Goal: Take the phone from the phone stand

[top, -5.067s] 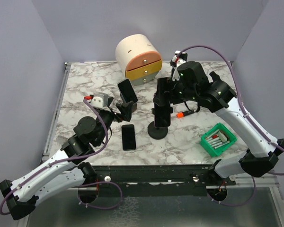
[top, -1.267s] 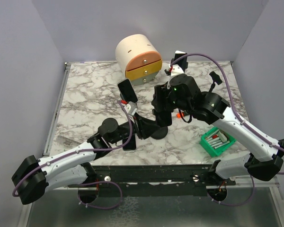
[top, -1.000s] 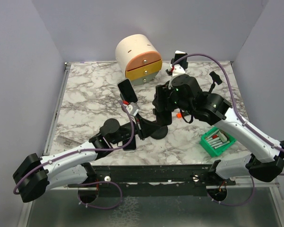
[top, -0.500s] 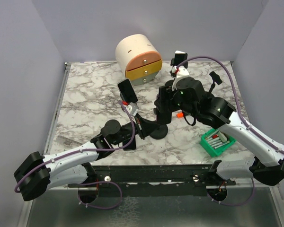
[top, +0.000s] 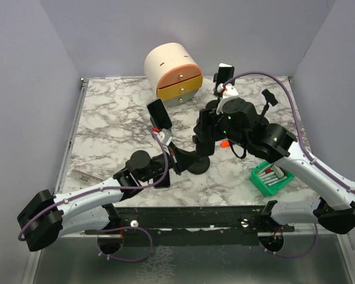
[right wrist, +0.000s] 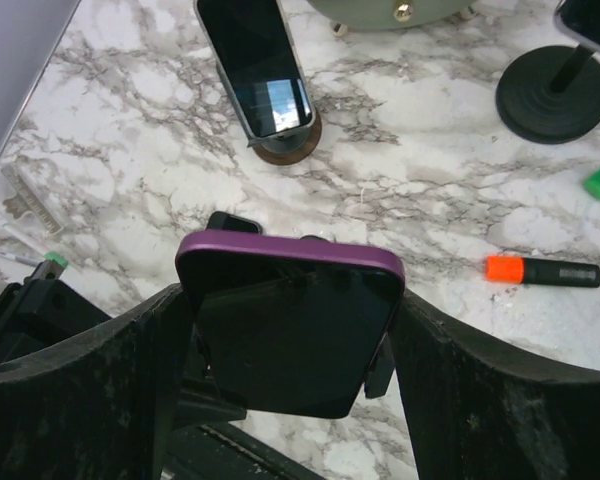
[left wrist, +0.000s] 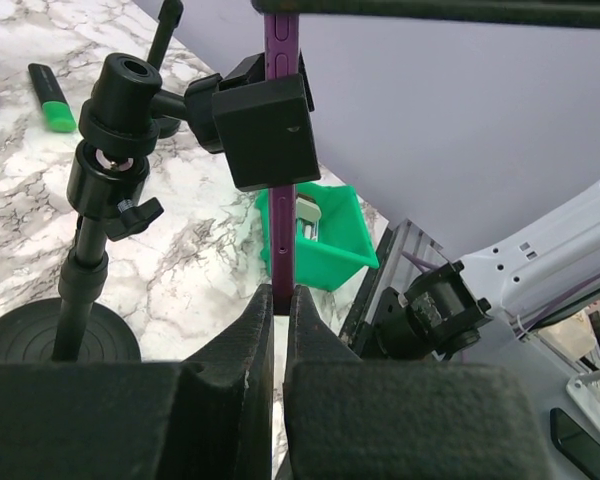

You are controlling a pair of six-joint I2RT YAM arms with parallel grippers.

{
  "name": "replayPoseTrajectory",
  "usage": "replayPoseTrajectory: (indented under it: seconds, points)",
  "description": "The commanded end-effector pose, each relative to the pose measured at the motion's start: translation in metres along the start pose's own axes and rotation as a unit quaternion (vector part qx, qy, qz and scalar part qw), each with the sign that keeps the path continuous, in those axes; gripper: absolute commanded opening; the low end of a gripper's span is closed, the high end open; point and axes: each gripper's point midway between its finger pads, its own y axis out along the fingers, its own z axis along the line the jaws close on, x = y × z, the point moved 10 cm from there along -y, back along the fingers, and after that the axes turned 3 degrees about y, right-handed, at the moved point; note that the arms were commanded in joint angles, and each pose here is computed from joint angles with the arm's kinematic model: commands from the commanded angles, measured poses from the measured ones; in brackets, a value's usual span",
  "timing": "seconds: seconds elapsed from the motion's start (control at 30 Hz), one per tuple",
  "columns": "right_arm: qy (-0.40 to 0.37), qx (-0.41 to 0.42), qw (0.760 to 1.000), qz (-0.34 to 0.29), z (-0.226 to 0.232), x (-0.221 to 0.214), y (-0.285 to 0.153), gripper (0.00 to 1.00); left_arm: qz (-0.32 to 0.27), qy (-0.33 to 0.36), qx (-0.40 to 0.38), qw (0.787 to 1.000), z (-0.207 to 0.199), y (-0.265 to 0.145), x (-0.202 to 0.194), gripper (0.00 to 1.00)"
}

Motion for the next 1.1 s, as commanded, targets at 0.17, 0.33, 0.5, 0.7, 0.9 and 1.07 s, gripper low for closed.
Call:
replayPoseTrajectory:
  seconds: [0.17, 0.33, 0.5, 0.7, 0.9, 1.07]
  points:
    - [0.01, -0.001, 0.999, 0.033, -0.001, -0.009, -0.006, 0.91, -0.015, -0.017, 0.032, 0.999, 0.005, -0.006, 0.003, 0.01]
    - [0.018, 0.0, 0.999, 0.028, 0.0, -0.008, -0.004, 0.94, -0.012, -0.024, 0.024, 0.999, 0.003, -0.006, 0.003, 0.01]
    - [0.032, 0.002, 0.999, 0.006, 0.002, -0.003, -0.006, 0.99, -0.009, -0.031, 0.02, 0.999, 0.002, -0.005, 0.003, 0.08]
    - [0.052, 0.007, 0.998, -0.017, 0.005, 0.003, -0.003, 1.0, -0.008, -0.032, 0.019, 0.999, 0.001, -0.006, 0.003, 0.17]
    - [0.062, 0.003, 0.998, -0.02, 0.008, 0.004, 0.004, 1.0, -0.009, -0.034, 0.017, 0.999, 0.001, -0.008, 0.002, 0.26]
    - [0.065, -0.007, 0.998, -0.016, 0.008, 0.003, 0.007, 1.0, -0.013, -0.033, 0.015, 0.999, 0.0, -0.01, 0.004, 0.31]
